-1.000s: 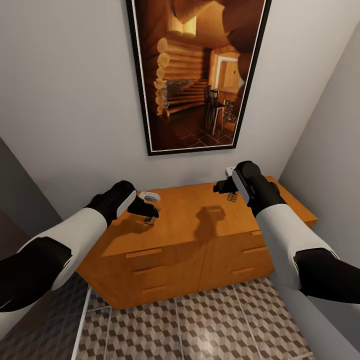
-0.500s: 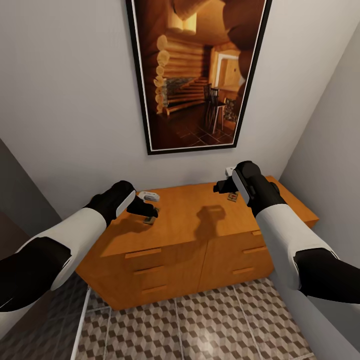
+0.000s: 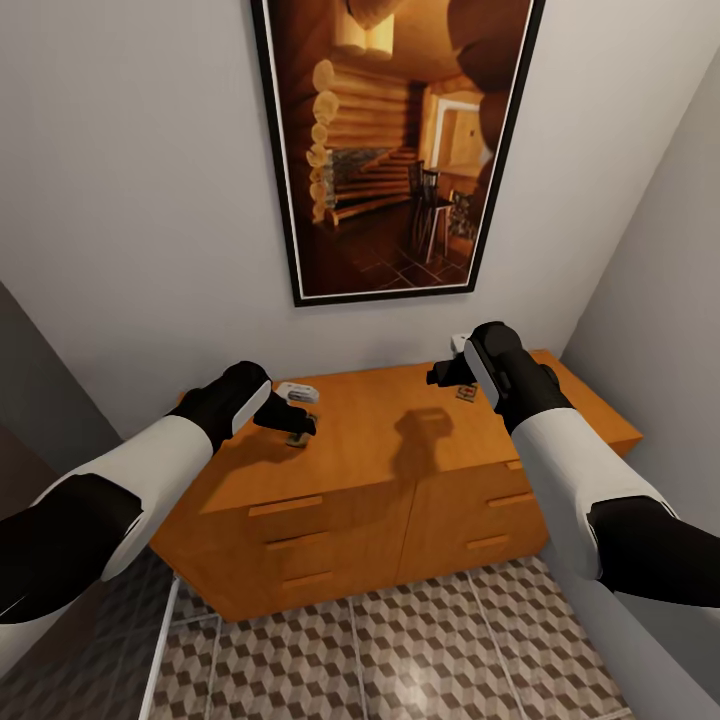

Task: Take the four mousetraps from the cabinet in the bathroom and place them on the bathroom floor. Make sure all four end up on the same floor surface, and ensure that at least two of them are either under or directly next to the same bathroom sink.

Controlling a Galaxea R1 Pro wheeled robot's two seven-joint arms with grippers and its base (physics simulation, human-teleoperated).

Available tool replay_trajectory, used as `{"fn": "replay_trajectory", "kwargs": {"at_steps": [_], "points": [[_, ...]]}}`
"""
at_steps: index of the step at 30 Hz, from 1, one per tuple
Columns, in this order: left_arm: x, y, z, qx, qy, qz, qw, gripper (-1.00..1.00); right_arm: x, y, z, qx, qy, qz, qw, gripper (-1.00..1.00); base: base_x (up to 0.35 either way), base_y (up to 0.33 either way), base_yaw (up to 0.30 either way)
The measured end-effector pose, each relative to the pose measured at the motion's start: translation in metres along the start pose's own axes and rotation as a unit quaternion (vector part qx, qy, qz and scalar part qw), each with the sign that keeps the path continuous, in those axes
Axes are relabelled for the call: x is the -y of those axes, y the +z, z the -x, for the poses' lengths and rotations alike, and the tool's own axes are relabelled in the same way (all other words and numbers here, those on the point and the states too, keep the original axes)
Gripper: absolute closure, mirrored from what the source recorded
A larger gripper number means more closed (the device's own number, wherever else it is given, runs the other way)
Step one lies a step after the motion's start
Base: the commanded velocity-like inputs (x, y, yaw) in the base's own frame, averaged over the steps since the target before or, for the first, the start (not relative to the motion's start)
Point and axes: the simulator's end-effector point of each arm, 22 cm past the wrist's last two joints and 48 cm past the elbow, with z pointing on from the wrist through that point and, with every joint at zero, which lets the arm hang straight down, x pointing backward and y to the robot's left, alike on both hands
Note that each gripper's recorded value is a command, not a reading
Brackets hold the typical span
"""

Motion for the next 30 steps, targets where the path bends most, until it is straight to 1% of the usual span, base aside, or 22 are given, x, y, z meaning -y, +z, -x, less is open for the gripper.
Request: {"fn": "replay_trajectory", "kwargs": {"at_steps": [6, 27, 30], "points": [[-0.001, 0.0056, -0.0004, 0.0, 0.0, 0.0, 1.0, -1.0, -0.0002, 0.0055, -0.0017, 0.0, 0.0, 0.0, 1.0, -1.0, 0.0, 0.0, 0.0], [-0.0006, 0.0055, -0.0004, 0.0, 0.0, -0.001, 1.0, -1.0, -0.0002, 0.0053, -0.0017, 0.0, 0.0, 0.0, 1.0, -1.0, 0.0, 0.0, 0.0], [-0.0012, 0.0086, -0.0008, 0.0, 0.0, -0.001, 1.0, -1.0, -0.0004, 0.0085, -0.003, 0.0, 0.0, 0.0, 1.0, -1.0, 0.0, 0.0, 0.0]]}}
